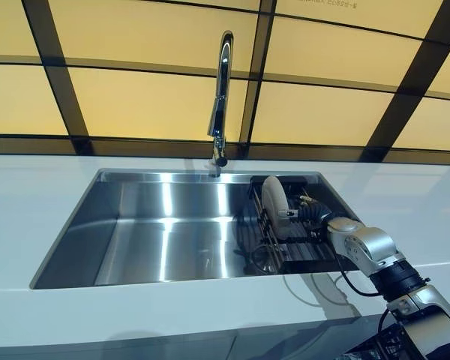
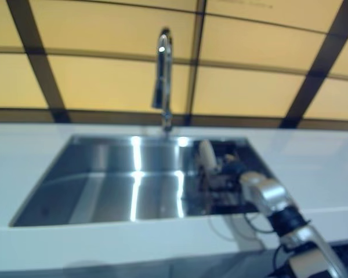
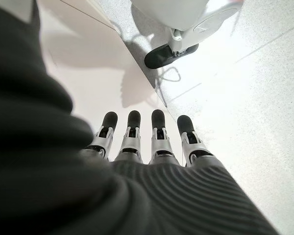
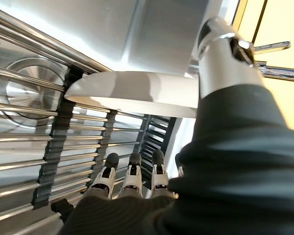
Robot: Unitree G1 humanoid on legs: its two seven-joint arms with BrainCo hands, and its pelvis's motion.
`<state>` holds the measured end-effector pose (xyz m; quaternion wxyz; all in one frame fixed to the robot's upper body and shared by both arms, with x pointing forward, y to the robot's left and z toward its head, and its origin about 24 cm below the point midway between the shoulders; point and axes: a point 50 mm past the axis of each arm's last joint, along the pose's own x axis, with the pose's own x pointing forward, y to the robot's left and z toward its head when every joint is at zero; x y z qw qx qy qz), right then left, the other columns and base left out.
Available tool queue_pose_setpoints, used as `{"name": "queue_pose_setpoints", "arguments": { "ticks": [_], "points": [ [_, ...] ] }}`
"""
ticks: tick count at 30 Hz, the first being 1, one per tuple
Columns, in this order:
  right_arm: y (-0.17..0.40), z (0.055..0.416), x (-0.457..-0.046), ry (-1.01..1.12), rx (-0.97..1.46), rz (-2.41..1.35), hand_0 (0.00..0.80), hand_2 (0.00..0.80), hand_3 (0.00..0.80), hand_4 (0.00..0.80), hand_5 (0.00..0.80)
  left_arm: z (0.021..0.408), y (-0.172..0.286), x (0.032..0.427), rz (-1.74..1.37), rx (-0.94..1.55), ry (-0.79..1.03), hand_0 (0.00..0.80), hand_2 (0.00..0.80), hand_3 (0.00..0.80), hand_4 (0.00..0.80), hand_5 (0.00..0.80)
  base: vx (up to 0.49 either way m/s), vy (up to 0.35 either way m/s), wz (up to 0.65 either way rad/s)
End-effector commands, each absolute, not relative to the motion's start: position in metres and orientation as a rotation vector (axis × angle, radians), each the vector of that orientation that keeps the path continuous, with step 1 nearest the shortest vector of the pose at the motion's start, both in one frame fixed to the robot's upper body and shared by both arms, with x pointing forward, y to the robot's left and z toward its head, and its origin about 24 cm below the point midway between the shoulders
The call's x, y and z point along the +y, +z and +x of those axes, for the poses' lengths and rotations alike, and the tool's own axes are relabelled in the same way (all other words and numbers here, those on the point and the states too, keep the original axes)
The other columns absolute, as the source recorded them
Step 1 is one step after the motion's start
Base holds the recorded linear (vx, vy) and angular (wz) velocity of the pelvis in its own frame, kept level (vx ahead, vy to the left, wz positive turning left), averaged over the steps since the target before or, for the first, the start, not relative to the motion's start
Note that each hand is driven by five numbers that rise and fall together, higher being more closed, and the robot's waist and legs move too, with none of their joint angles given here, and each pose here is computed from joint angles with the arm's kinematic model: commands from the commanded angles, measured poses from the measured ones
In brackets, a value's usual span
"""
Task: Take plates into dishwasher
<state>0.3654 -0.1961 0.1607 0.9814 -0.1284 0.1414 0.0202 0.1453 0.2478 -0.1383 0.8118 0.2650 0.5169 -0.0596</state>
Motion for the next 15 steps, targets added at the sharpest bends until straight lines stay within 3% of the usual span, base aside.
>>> {"name": "queue_pose_setpoints", "arguments": {
  "ticks": [1, 15],
  "points": [
    [0.184, 0.363, -0.197, 0.036, 0.186, -0.294, 0.000, 0.000, 0.000, 0.000, 0.000, 0.161, -0.130, 0.258, 0.600, 1.064, -0.100, 0.000, 0.000, 0.000, 0.000, 0.000, -0.006, -0.008, 0.04],
    [0.178, 0.364, -0.181, 0.061, 0.189, -0.249, 0.000, 0.000, 0.000, 0.000, 0.000, 0.163, -0.130, 0.254, 0.610, 1.059, -0.116, 0.000, 0.000, 0.000, 0.000, 0.000, 0.000, 0.000, 0.00]
  ]
}}
